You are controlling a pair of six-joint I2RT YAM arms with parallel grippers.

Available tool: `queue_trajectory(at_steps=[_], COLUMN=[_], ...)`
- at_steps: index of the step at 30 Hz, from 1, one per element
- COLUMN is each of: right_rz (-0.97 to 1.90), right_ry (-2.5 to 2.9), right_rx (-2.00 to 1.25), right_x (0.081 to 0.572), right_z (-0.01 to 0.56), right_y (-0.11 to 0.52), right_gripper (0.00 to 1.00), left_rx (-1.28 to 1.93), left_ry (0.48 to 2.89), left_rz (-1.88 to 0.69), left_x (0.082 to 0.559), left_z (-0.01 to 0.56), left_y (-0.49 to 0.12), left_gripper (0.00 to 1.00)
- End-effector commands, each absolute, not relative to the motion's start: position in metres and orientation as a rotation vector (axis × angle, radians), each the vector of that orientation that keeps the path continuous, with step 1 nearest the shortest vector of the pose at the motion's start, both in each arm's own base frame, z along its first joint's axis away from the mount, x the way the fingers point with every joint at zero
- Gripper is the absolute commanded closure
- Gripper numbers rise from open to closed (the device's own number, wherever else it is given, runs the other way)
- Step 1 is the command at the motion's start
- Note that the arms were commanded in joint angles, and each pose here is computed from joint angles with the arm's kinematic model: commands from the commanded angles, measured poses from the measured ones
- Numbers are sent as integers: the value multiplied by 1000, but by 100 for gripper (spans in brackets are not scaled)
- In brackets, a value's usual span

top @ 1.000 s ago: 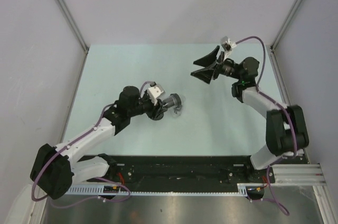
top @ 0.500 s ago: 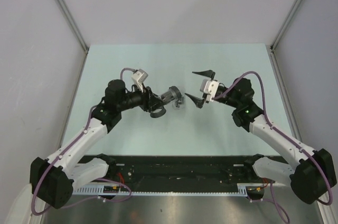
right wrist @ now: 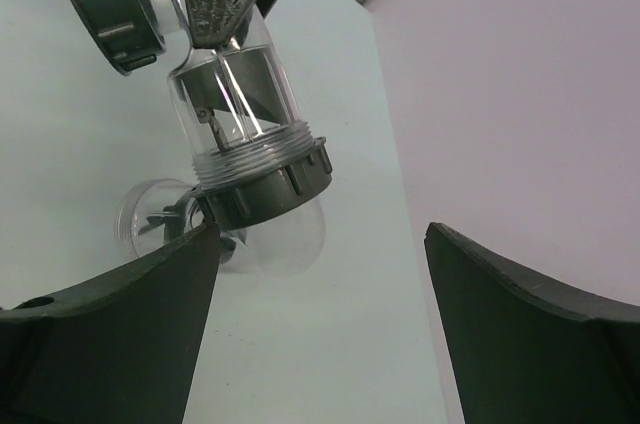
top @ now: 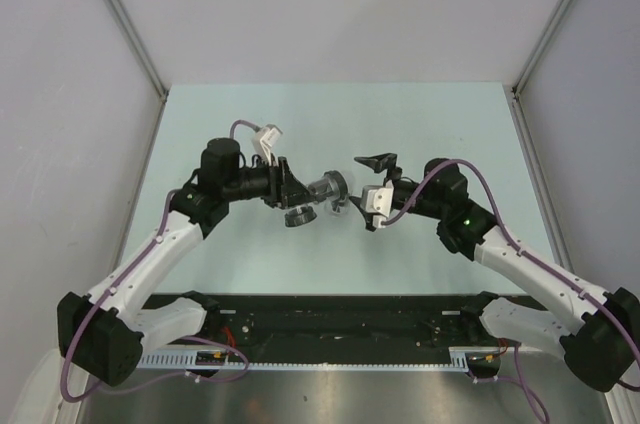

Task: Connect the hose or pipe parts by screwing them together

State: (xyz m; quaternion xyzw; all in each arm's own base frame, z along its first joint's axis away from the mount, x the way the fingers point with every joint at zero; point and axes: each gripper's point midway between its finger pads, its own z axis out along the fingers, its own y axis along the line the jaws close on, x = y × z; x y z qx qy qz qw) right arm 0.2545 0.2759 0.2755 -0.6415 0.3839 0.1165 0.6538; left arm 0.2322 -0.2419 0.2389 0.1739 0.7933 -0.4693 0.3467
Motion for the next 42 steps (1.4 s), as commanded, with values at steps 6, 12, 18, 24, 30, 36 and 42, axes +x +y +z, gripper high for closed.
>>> queue_trajectory(at_steps=[6,12,18,24,30,36,42], right_rz=[187,185,164,170,208,465,777], right_ry=[855,843,820,790,767,928,992], right_rx=[-1518,-1553,-1555,-1576,-1581,-1584,-1595], right_x=[254,252,253,250,246,236,217], right_z=[268,260,264,261,264,261,257], right_y=[283,290,296,305,310,323,329], right_gripper=[12,13,15,22,60,84,100], left_rx=[484,469,492,505,549,749,1050], left_ry=[2005,2025,2037,2058,2059,1900,1659], left_rz=[-1346,-1376,-1431,-1477,-1493,-1244,-1052], left_x=[220,218,212,209,209,227,223], left_z=[277,278,279,277,272,267,273], left_y=[-248,-250,-253,-256,-258,-256,-267], left_gripper=[100,100,100,100,100,100,100])
